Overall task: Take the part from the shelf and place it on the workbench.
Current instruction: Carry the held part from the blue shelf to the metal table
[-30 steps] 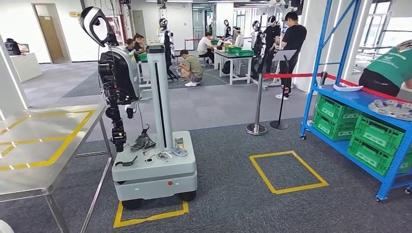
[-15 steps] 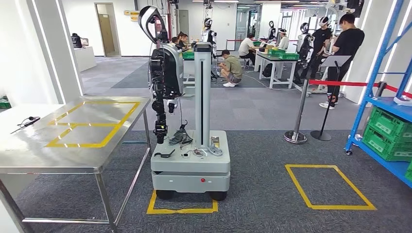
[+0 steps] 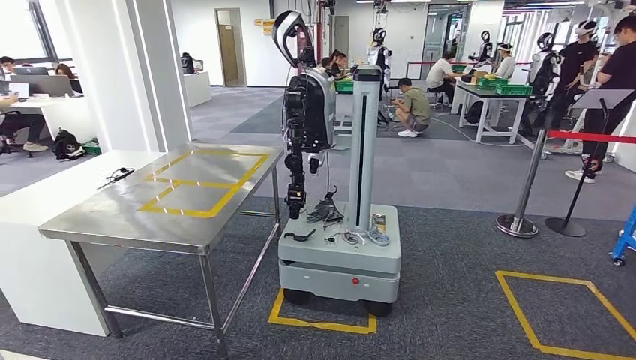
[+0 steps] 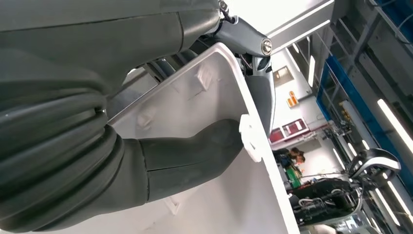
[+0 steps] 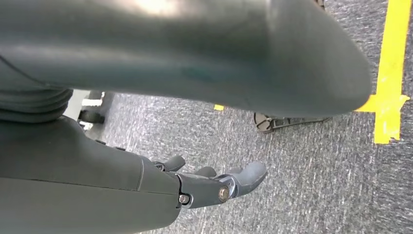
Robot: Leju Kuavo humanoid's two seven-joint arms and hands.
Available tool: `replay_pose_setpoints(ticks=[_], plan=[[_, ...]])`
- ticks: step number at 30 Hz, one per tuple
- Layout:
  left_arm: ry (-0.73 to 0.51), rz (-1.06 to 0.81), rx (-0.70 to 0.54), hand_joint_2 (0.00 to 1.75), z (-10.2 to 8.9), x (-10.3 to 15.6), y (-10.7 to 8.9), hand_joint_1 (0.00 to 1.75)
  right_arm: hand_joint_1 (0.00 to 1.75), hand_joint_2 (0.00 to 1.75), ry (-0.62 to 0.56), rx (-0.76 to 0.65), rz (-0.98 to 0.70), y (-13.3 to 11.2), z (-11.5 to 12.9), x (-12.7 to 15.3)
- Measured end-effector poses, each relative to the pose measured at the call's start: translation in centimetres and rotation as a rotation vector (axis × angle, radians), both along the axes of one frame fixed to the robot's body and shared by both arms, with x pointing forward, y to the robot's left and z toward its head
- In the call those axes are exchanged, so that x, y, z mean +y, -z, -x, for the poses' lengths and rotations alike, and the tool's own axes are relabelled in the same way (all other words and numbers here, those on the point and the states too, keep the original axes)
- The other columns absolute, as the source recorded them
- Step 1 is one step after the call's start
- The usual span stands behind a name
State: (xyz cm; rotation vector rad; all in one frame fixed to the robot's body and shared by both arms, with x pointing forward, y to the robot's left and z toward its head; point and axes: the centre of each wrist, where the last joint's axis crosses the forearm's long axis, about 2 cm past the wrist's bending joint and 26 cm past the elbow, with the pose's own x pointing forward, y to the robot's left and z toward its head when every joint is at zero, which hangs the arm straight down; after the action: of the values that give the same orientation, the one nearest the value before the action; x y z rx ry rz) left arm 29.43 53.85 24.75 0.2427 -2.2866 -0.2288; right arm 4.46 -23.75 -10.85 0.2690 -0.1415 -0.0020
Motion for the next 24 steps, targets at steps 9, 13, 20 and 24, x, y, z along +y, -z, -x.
replay_pose_setpoints(ticks=[9,13,20,24], plan=[[-0.016,0.001,0.011,1.75,-0.1,-0.1,0.4,1.75,0.0,0.0,0.002,0.007,-0.001,0.0,0.3,0.1],[-0.028,-0.005,0.011,1.75,-0.2,-0.2,0.5,1.75,0.0,0.0,0.005,0.005,-0.002,0.0,0.1,0.1],[-0.031,0.003,0.005,1.75,-0.5,-0.6,0.6,1.75,0.0,0.0,0.005,0.001,-0.002,0.0,-0.1,0.1],[-0.027,0.016,0.006,1.75,-0.6,-1.0,0.9,1.75,0.0,0.0,0.005,0.008,-0.002,0.0,0.2,0.1]])
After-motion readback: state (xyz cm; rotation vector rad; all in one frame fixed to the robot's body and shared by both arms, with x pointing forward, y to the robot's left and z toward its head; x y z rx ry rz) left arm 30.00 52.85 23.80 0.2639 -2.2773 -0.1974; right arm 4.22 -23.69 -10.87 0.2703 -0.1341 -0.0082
